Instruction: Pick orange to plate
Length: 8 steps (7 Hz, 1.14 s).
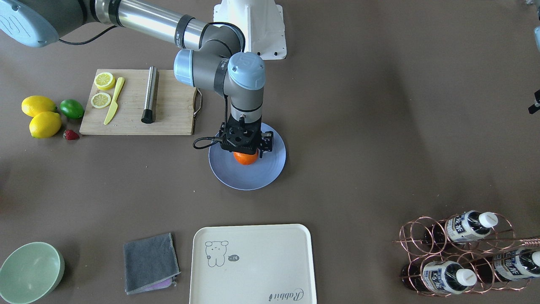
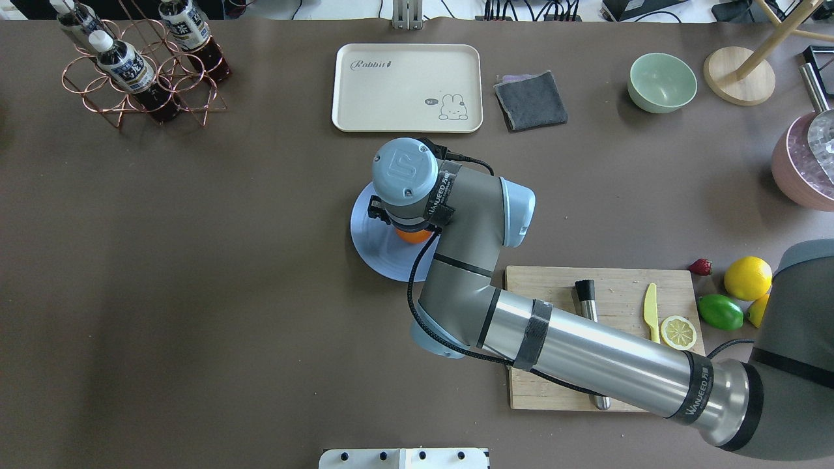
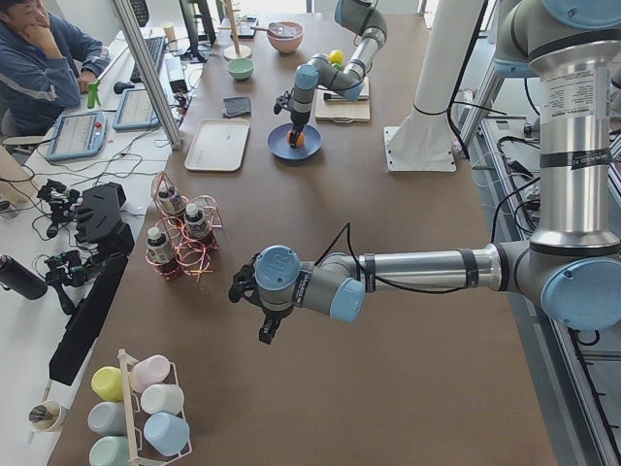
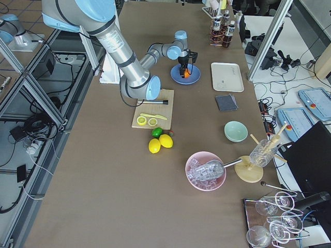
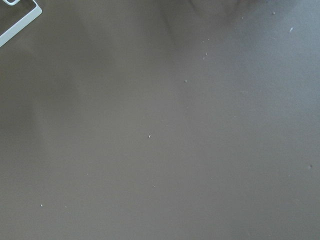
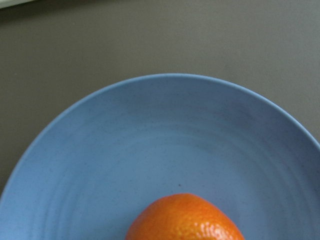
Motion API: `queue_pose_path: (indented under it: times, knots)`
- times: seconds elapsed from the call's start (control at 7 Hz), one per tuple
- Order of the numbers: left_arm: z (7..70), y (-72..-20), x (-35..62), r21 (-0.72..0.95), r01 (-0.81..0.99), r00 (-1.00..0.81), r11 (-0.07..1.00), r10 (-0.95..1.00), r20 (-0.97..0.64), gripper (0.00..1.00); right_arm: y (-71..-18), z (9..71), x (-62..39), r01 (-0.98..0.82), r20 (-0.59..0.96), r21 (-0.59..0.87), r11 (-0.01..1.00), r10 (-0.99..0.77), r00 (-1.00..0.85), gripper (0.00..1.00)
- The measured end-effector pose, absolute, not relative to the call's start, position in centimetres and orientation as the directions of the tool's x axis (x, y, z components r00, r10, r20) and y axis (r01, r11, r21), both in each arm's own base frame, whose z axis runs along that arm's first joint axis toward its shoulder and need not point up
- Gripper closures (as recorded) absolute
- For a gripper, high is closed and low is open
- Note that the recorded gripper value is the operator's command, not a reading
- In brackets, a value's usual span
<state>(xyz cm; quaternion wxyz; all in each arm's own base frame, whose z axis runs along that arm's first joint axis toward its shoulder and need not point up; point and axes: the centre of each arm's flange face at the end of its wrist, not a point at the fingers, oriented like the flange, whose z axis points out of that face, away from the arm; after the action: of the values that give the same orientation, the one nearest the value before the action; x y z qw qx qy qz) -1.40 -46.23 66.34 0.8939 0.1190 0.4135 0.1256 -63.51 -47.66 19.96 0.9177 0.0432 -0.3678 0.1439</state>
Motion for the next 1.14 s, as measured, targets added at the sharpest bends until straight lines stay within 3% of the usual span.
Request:
queue_pose_path:
  times: [0.57, 1.14]
  knots:
    - [66.9, -46.6, -1.1, 0.239, -0.135, 0.635, 0.962, 0.269, -0.724, 0.02, -54.3, 18.3, -49.9, -0.227, 0.706, -0.06, 0.972, 0.202, 0.678, 0.0]
    - [66.7, -47.0, -1.0, 0.159, -0.14, 0.641, 0.977, 0.212, -0.737, 0.02, -58.8, 37.6, -17.3, 0.003, 0.661, 0.081, 0.997, -0.056, 0.749, 0.0]
